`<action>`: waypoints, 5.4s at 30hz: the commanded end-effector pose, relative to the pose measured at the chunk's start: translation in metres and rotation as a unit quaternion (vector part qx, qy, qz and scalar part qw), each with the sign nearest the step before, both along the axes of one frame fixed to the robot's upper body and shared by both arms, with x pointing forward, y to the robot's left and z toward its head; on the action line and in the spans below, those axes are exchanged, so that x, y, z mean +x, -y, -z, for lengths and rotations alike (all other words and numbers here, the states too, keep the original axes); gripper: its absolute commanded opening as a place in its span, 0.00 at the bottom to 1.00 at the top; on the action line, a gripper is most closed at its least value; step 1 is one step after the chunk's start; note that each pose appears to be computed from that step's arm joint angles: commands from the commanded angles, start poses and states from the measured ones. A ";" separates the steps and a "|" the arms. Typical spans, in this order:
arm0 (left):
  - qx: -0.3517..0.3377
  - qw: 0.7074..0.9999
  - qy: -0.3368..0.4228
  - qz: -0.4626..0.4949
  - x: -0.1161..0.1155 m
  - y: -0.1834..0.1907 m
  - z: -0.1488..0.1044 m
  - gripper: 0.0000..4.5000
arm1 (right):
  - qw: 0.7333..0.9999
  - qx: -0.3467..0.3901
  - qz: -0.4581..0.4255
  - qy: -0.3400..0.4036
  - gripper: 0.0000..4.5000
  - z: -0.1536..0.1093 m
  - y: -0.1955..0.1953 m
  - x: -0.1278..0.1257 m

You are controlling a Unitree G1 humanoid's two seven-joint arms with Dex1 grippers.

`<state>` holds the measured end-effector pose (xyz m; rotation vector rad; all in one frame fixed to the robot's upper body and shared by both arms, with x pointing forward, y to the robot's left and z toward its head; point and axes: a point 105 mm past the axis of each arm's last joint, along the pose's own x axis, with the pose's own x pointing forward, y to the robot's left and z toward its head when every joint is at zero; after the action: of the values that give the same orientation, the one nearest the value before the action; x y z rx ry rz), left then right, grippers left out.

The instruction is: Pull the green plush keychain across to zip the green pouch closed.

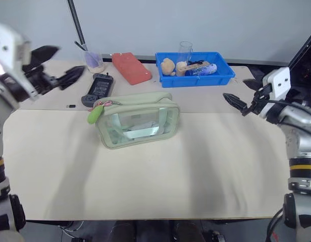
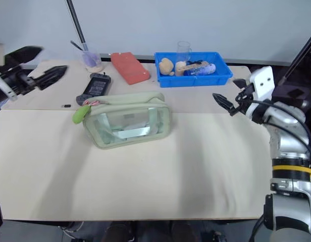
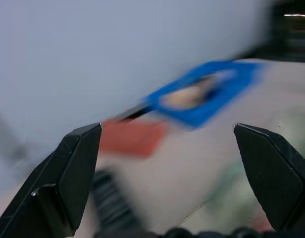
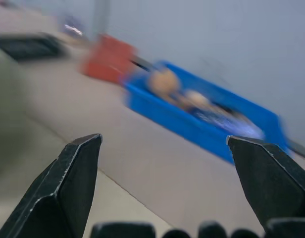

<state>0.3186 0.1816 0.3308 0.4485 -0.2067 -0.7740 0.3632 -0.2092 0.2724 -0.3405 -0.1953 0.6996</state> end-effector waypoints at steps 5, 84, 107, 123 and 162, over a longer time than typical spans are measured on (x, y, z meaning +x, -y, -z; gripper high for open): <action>0.203 0.974 -0.009 0.102 -0.003 0.072 0.052 1.00 | 0.992 0.000 -0.129 -0.005 0.99 -0.027 -0.065 -0.050; 0.048 0.993 -0.069 0.082 -0.009 -0.004 0.055 1.00 | 0.975 -0.181 -0.131 -0.017 0.01 0.036 -0.066 -0.042; 0.058 0.991 -0.040 0.113 -0.003 0.020 0.040 0.01 | 0.975 -0.172 -0.142 -0.019 0.00 0.038 -0.073 -0.043; 0.158 0.974 0.006 0.163 0.015 0.055 0.057 0.43 | 0.976 -0.169 -0.136 -0.016 0.00 0.037 -0.075 -0.041; 0.128 0.986 -0.084 0.068 0.013 0.006 0.104 0.00 | 0.972 -0.184 -0.135 0.061 0.99 -0.047 -0.073 -0.018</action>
<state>0.3334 0.1820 0.2142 0.5742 0.0783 -0.9615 0.3512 -0.1468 0.3043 -0.7219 -0.1480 0.9668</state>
